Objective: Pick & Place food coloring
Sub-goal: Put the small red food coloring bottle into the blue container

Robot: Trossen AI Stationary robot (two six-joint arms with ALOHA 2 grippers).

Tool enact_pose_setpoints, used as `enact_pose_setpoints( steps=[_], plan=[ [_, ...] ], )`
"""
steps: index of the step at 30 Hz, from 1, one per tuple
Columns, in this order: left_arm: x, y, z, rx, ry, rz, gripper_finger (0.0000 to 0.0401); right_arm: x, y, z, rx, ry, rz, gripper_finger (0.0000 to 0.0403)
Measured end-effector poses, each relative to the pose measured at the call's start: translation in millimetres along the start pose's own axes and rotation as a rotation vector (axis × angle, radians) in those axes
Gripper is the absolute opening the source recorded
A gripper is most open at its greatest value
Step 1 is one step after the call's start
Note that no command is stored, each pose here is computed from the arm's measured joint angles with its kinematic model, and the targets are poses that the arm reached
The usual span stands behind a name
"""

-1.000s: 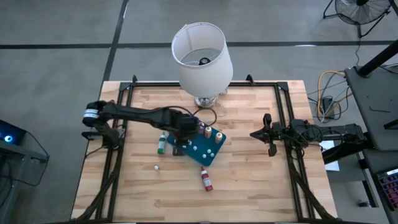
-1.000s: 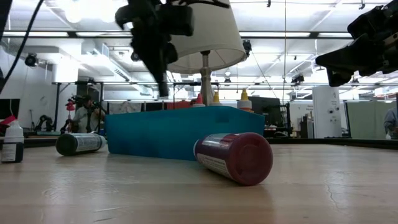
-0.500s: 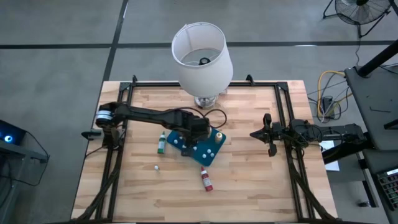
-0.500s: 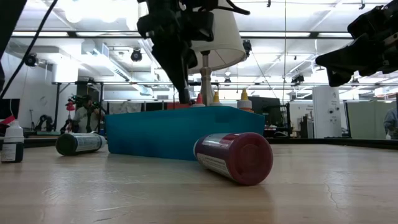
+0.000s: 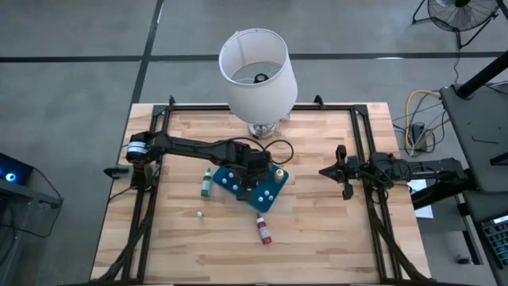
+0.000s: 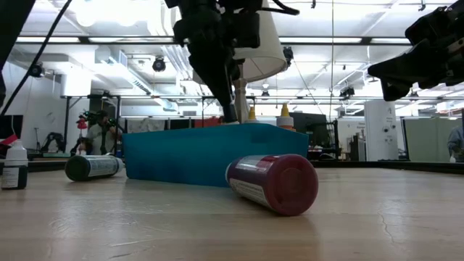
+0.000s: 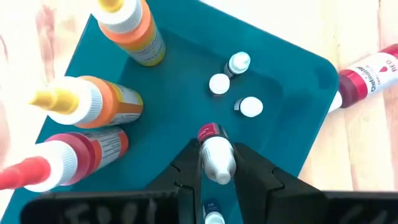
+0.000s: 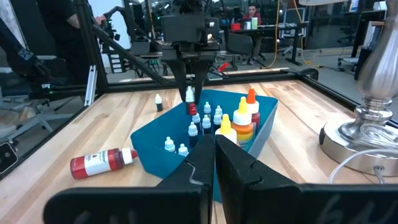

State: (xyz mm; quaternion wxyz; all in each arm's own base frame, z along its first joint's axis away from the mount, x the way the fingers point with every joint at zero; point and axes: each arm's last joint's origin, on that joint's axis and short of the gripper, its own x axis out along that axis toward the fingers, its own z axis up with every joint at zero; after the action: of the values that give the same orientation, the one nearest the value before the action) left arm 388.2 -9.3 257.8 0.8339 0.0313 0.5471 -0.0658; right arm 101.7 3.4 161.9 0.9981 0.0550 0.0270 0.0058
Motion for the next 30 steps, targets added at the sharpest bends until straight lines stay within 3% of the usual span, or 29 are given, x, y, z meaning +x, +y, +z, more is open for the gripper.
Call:
enact_pose_setpoints(
  steps=[12, 30],
  plan=[
    [0, 0, 1, -0.001, -0.008, 0.000, 0.0046, 0, 0, 0, 0.000, 0.000, 0.000, 0.0008],
    [48, 4, 7, -0.016, 0.095, -0.038, 0.0046, 0, 0, 0, 0.000, 0.005, 0.000, 0.0008]
  ],
)
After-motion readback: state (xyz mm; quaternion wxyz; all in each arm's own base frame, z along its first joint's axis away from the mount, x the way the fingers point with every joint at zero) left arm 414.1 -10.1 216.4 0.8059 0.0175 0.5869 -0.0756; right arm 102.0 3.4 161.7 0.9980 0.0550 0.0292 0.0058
